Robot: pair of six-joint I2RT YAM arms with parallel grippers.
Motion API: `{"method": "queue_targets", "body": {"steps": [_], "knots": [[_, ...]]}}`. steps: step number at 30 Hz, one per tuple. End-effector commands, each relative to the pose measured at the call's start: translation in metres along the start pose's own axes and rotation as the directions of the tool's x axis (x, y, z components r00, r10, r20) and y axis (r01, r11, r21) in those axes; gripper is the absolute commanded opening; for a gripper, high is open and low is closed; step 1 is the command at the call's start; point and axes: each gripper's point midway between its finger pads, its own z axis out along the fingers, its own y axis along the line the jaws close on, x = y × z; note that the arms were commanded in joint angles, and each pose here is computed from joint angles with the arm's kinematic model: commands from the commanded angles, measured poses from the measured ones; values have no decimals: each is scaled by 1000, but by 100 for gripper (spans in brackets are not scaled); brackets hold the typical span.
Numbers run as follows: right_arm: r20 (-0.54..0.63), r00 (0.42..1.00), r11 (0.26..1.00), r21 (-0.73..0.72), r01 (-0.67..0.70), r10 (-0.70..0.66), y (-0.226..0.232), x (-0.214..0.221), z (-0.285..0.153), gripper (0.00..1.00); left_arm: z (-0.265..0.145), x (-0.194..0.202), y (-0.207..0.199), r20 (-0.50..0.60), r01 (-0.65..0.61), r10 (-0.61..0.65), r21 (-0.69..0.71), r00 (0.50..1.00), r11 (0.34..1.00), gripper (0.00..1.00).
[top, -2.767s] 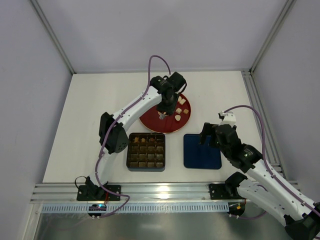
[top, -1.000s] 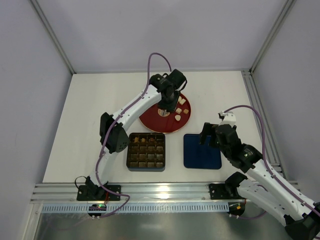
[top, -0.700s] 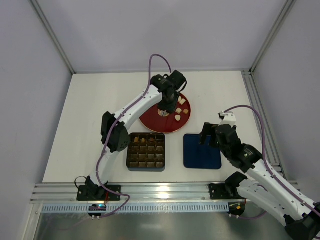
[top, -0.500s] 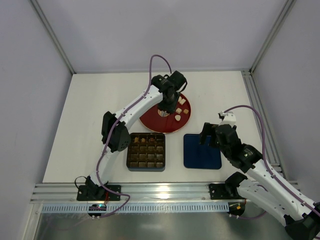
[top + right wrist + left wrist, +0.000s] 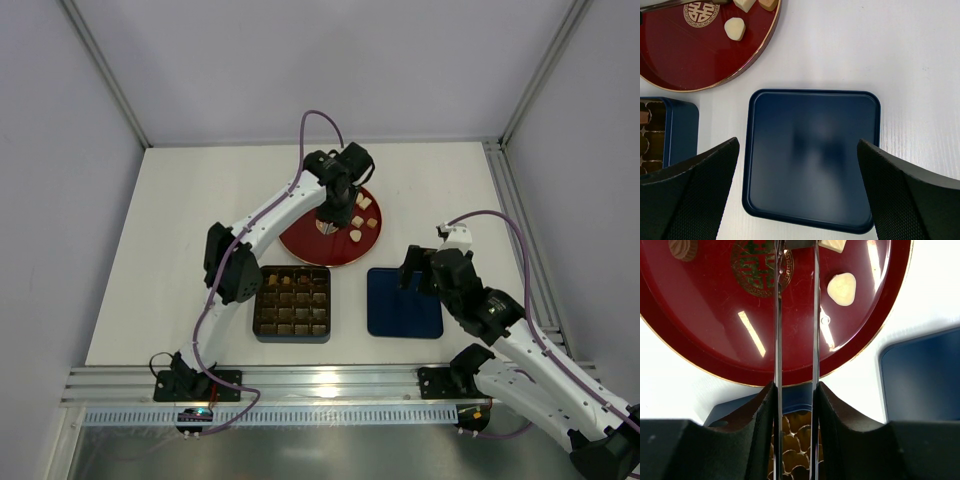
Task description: Pack the chocolate
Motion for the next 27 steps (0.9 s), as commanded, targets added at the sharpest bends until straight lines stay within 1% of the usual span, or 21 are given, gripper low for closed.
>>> {"method": "queue_targets", "body": {"steps": [1, 2, 7, 15, 27], "knots": [[49, 999, 1000, -6, -8, 9, 3, -14, -4, 100, -7, -13, 1, 47, -5, 4, 9, 999, 1000, 36], [50, 999, 1000, -7, -11, 11, 3, -15, -4, 100, -7, -13, 1, 47, -5, 4, 9, 999, 1000, 33], [50, 999, 1000, -6, -10, 10, 3, -15, -4, 100, -13, -16, 4, 61, -2, 2, 4, 998, 1000, 30], [49, 999, 1000, -8, -10, 11, 4, -15, -4, 100, -33, -23, 8, 103, 7, -8, 11, 995, 1000, 30], [46, 999, 1000, -14, -10, 11, 6, -16, -2, 100, -66, -18, 17, 132, 14, -17, 22, 991, 1000, 28]]}}
